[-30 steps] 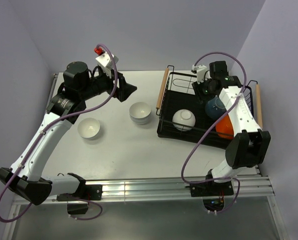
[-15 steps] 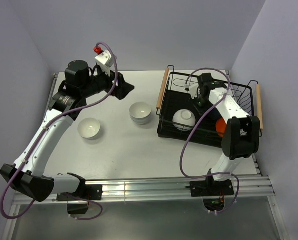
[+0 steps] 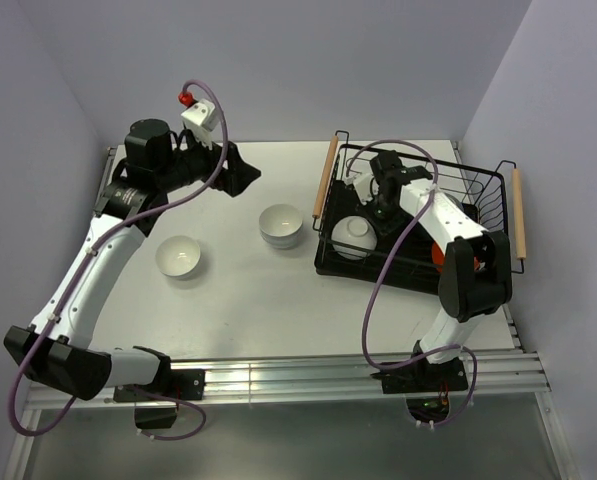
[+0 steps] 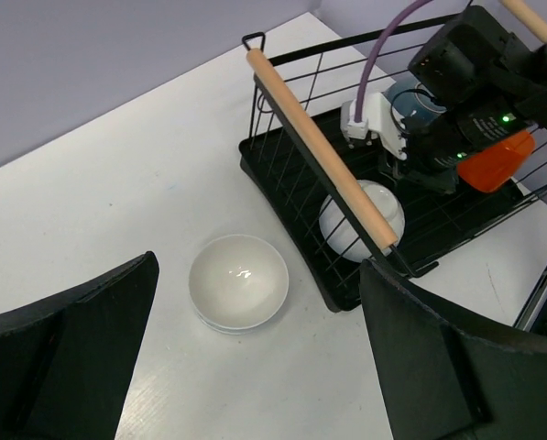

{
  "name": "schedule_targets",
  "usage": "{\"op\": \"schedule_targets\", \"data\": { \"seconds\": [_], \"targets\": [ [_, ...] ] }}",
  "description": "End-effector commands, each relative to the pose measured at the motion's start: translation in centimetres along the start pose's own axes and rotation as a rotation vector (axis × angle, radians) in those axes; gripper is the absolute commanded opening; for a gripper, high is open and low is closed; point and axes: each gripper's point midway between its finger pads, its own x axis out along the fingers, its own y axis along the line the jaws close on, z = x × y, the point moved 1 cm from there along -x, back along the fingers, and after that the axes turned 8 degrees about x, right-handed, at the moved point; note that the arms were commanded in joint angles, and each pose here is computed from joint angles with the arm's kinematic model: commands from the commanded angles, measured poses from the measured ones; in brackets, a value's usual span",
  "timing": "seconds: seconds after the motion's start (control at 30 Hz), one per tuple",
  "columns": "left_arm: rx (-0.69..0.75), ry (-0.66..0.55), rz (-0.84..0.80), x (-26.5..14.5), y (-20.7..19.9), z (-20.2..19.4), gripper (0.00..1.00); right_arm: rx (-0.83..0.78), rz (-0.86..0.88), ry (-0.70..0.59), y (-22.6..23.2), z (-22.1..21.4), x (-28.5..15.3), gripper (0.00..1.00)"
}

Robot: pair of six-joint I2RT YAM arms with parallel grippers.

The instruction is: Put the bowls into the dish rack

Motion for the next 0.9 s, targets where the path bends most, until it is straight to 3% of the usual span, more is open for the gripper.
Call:
{"op": "schedule_targets", "data": {
  "seconds": [0.0,0.53,0.67,0.77,0.83,0.87],
  "targets": [
    [-0.055,-0.007,-0.013,-0.2,0.7,-0.1,0.97,-0.019,0.051,-0.029,1.3,1.0,-0.4,0.21],
    [-0.137,0.021,0.024,-1.4,3.5,-2.3,0.97,-0.131,0.199,-0.07,4.5,0.4,-3.0,0.23],
    [-0.136,0.023,0.032,-1.8,3.8,-2.6,0.97,-0.078,0.253,-0.153,3.7,2.5,-4.8,0.23],
    [-0.135,0.024,0.037,-1.9,3.9,-2.8,0.96,0.051,0.244,-0.255,1.2,5.1,-6.6,0.22],
    [-0.138,0.022,0.04,-1.9,4.1,-2.8,0.96,0.128,0.216,-0.296,-0.4,6.2,-6.4,0.16],
    [-0.144,0.023,0.038,-1.9,4.1,-2.9,0.96,0.189,0.213,-0.304,-0.6,6.8,-6.5,0.07]
  ]
}}
